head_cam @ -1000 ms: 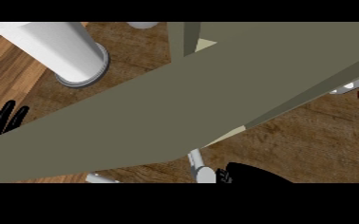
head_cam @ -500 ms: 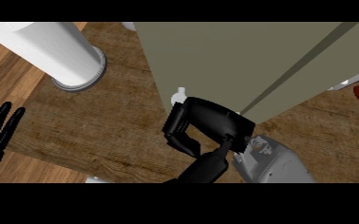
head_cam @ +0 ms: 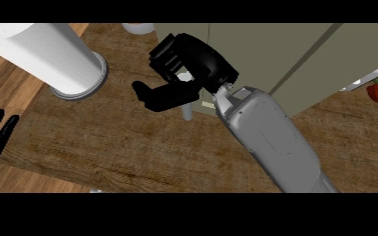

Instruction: Pick up the bottled water, place it into the cabinet and close the cabinet

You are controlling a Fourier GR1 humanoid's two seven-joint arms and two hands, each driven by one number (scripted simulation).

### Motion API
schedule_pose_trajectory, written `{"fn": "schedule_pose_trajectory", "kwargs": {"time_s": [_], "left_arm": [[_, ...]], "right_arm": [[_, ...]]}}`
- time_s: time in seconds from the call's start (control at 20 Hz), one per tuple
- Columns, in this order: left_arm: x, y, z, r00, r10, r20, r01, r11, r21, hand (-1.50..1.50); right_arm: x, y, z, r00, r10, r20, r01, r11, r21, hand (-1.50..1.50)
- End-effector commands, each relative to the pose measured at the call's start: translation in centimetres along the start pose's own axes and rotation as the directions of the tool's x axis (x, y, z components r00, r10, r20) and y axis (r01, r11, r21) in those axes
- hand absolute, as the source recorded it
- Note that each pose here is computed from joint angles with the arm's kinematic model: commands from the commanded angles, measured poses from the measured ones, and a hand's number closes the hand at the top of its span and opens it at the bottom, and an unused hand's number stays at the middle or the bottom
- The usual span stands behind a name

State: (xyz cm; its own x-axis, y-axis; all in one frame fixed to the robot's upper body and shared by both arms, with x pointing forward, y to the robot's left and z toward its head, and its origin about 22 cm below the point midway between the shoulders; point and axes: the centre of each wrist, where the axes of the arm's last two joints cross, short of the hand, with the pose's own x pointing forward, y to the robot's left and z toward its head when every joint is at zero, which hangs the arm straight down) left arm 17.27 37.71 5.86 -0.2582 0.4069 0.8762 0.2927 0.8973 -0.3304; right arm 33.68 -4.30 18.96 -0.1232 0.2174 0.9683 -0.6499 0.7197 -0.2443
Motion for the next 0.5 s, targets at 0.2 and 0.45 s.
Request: {"fn": "schedule_pose_trajectory", "kwargs": {"time_s": [0.2, 0.45], "left_arm": [[0.1, 0.9, 0.9, 1.0, -0.005, 0.011, 0.005, 1.0, 0.025, -1.5], [0.3, 0.2, 1.0, 1.0, 0.023, 0.02, -0.023, 1.0, 0.001, -1.5]], "right_arm": [[2.1, -2.1, -4.0, 0.998, -0.057, 0.033, 0.063, 0.976, -0.21, 1.5], [1.2, -3.0, -4.0, 0.979, -0.198, 0.046, 0.202, 0.939, -0.279, -1.5]]}}
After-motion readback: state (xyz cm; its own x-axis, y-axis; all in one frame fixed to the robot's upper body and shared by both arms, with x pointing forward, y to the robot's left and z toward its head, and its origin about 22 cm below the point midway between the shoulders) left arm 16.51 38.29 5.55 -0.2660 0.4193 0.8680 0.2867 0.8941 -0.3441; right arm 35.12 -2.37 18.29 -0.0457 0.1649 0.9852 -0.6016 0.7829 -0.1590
